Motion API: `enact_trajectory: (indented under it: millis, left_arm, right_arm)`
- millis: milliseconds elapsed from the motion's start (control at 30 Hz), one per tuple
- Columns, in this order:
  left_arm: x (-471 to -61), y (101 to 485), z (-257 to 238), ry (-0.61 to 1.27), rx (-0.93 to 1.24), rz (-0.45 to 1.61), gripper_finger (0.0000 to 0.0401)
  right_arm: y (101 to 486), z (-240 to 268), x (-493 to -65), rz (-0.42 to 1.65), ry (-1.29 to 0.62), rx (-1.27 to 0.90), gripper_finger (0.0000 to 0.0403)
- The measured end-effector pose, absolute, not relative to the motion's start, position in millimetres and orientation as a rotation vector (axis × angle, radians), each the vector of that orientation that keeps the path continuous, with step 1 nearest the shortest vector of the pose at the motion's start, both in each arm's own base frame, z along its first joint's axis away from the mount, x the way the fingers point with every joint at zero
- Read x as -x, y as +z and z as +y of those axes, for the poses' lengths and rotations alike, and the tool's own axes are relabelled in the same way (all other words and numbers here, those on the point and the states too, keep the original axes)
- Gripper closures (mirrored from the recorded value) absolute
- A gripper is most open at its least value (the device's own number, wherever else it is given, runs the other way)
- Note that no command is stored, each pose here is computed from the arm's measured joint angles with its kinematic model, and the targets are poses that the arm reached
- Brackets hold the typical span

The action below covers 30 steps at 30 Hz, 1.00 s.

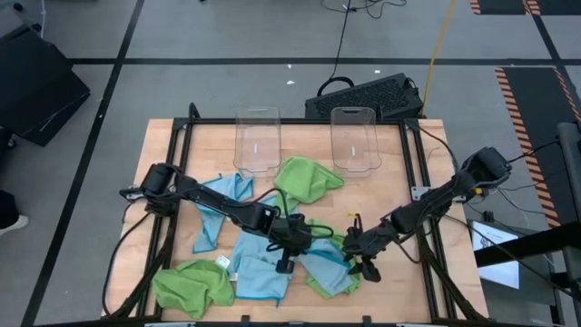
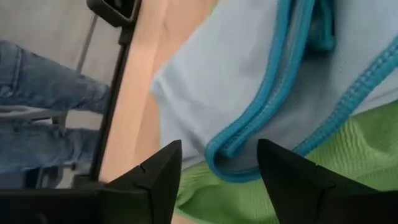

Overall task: Fold microfiber towels
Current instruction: Fold the right blue microfiber towel

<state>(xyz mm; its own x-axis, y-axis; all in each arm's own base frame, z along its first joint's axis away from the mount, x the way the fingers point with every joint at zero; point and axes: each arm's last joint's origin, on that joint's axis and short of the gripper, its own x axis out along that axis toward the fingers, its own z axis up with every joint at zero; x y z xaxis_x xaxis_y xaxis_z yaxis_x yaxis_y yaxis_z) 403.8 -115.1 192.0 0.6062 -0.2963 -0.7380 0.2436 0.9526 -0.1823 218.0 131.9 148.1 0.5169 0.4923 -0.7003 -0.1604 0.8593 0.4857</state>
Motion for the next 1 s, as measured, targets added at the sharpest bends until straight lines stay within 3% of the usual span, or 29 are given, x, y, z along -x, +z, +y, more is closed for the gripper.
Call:
enact_trajectory:
  millis: [133,400,700,1000]
  left_arm:
    - [-403.6,192.2,-114.2,-0.310,0.062,0.867,0.0396]
    - [-402.9,196.1,-113.7,-0.298,0.071,0.858,0.0392]
    - [-402.7,212.2,-108.5,-0.270,0.091,0.793,0.0384]
    - [-405.2,221.5,-94.7,-0.242,0.107,0.751,0.0384]
  right_arm:
    - [144.2,135.0,-220.7,0.959,0.448,-0.403,0.0250]
    - [158.7,135.5,-221.1,0.881,0.481,-0.449,0.0392]
    - [187.0,131.9,-213.1,0.811,0.519,-0.568,0.0396]
    - [189.2,137.3,-209.3,0.846,0.522,-0.660,0.0396]
